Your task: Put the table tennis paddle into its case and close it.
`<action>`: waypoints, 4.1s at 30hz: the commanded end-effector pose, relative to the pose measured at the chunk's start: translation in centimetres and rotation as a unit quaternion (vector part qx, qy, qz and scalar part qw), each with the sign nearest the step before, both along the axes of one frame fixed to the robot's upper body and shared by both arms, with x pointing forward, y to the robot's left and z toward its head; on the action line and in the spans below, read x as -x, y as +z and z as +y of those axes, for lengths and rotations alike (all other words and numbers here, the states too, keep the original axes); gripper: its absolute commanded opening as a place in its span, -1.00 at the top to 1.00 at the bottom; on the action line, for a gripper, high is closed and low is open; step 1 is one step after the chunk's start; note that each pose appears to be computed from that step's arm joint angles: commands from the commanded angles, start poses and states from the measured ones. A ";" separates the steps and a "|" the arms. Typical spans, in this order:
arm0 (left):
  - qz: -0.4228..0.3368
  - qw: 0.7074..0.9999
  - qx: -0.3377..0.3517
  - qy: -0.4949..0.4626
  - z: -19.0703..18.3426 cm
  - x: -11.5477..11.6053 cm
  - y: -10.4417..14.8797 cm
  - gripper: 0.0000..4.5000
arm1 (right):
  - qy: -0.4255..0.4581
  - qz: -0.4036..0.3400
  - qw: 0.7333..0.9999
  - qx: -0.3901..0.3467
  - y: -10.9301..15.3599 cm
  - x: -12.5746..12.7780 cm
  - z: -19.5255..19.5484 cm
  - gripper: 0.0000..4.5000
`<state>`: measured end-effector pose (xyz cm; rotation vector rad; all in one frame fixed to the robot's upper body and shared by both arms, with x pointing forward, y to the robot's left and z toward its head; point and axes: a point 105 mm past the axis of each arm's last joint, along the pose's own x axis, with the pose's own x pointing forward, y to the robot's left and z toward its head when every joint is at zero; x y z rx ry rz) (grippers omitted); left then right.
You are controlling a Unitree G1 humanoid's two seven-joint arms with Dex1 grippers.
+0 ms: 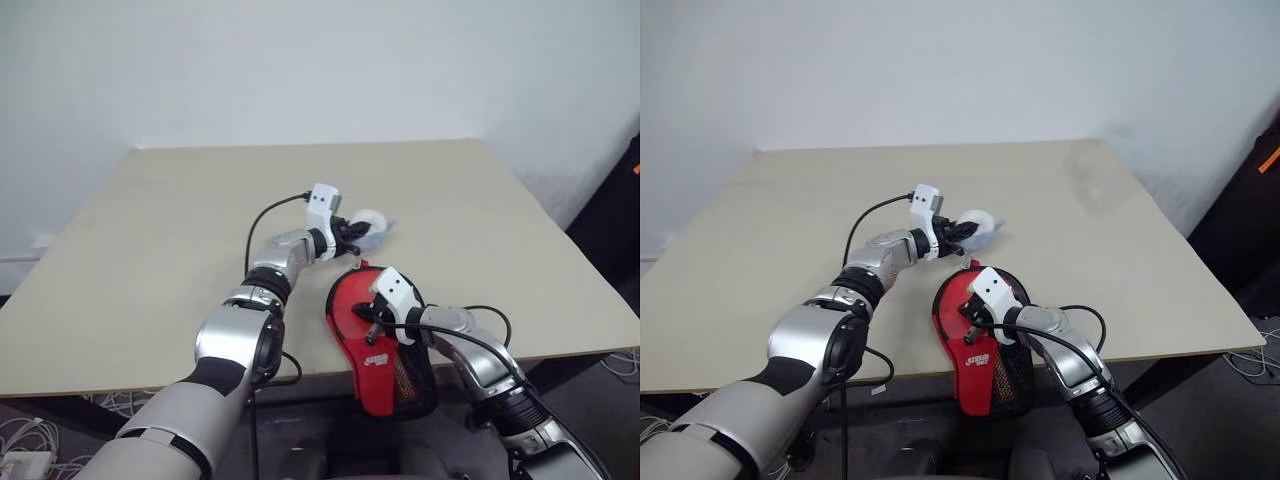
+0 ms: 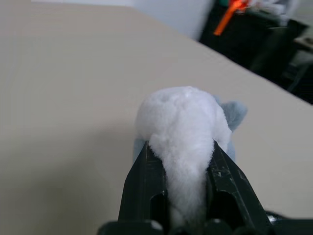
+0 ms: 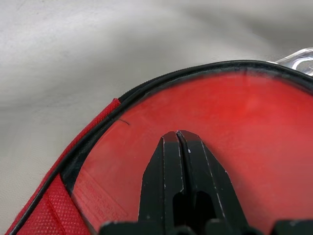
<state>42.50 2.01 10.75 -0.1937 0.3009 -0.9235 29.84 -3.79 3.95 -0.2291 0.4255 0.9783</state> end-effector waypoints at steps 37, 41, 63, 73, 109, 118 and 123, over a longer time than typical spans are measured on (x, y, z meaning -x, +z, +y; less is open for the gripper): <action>-0.042 0.965 -0.019 -0.258 0.2 7.2 1.5 -0.44 | 0.078 0.010 0.996 0.044 7.6 2.3 -5.1 -1.00; -0.066 0.966 -0.010 -0.251 0.5 7.1 3.5 0.24 | 0.072 -0.007 0.996 0.053 8.6 1.2 -6.1 -1.00; -0.061 0.975 -0.012 -0.211 5.6 12.2 3.7 0.88 | 0.051 -0.026 0.997 0.057 7.3 -3.3 -3.8 -1.00; -0.033 0.985 -0.028 -0.168 8.4 14.1 2.4 0.88 | 0.114 -0.033 0.991 0.066 8.0 -2.3 -2.7 -1.00; -0.091 0.970 -0.094 -0.206 0.9 12.3 -3.8 0.90 | -0.012 -0.061 0.996 0.059 8.3 -11.3 -2.2 0.99; -0.080 0.974 -0.138 -0.160 1.4 10.3 -6.6 0.90 | -0.034 -0.064 0.995 0.062 8.2 -12.2 -2.8 0.99; -0.081 0.973 -0.153 -0.152 1.9 10.0 -7.1 0.90 | -0.060 -0.059 0.994 0.069 7.9 -12.7 -4.2 0.99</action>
